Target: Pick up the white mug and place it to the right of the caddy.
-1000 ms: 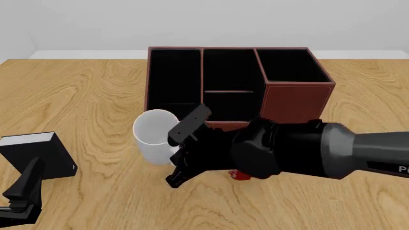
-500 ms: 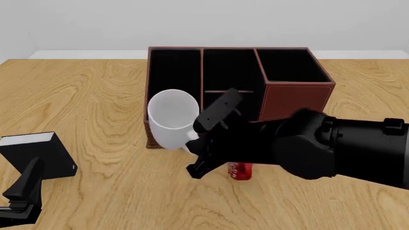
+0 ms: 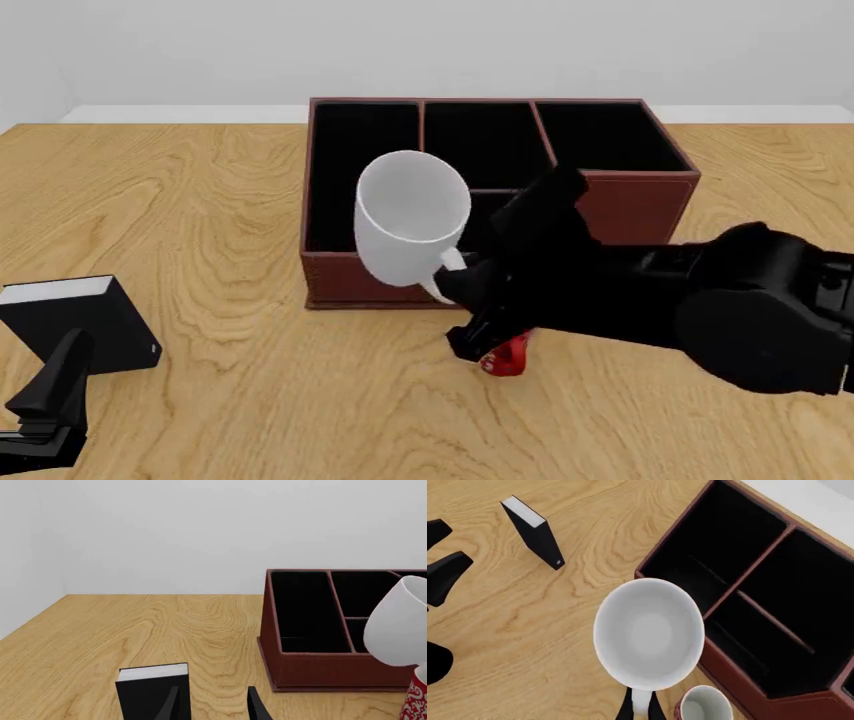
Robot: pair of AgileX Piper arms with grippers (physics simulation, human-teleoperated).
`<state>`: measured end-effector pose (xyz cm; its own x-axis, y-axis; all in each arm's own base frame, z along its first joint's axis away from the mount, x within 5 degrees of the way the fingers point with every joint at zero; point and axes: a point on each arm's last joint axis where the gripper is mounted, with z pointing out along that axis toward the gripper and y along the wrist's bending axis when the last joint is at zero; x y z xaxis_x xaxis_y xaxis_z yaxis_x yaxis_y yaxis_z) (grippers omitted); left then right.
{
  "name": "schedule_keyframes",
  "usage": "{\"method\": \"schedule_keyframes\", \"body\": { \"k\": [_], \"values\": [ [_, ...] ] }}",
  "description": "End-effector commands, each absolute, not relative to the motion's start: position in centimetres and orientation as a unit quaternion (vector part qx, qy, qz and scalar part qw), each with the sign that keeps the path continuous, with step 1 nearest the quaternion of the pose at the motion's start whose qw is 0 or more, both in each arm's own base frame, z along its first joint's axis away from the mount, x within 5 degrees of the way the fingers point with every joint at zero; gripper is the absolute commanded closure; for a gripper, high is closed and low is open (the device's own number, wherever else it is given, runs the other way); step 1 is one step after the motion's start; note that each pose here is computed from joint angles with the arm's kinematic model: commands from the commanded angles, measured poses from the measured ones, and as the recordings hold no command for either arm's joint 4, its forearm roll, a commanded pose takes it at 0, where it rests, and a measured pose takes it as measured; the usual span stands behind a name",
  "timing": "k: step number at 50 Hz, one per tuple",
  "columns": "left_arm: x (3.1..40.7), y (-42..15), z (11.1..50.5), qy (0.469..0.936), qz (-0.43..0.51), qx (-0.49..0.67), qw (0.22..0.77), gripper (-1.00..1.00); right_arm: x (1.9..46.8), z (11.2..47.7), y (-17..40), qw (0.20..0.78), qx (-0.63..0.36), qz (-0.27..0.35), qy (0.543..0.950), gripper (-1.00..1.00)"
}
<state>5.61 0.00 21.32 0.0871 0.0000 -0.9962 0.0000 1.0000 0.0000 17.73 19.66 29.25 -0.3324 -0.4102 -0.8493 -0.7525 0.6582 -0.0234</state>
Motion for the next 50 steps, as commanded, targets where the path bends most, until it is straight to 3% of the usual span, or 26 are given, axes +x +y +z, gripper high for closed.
{"method": "schedule_keyframes", "body": {
  "k": [1,50],
  "values": [
    [5.6,0.0,21.3,0.676,0.000,0.000,0.737,-1.00,16.9,30.3,17.7,0.467,-0.348,0.193,0.790,1.00],
    [5.6,0.0,21.3,0.676,0.000,0.000,0.737,-1.00,12.4,30.7,7.8,0.515,-0.233,0.149,0.812,1.00]
  ]
}}
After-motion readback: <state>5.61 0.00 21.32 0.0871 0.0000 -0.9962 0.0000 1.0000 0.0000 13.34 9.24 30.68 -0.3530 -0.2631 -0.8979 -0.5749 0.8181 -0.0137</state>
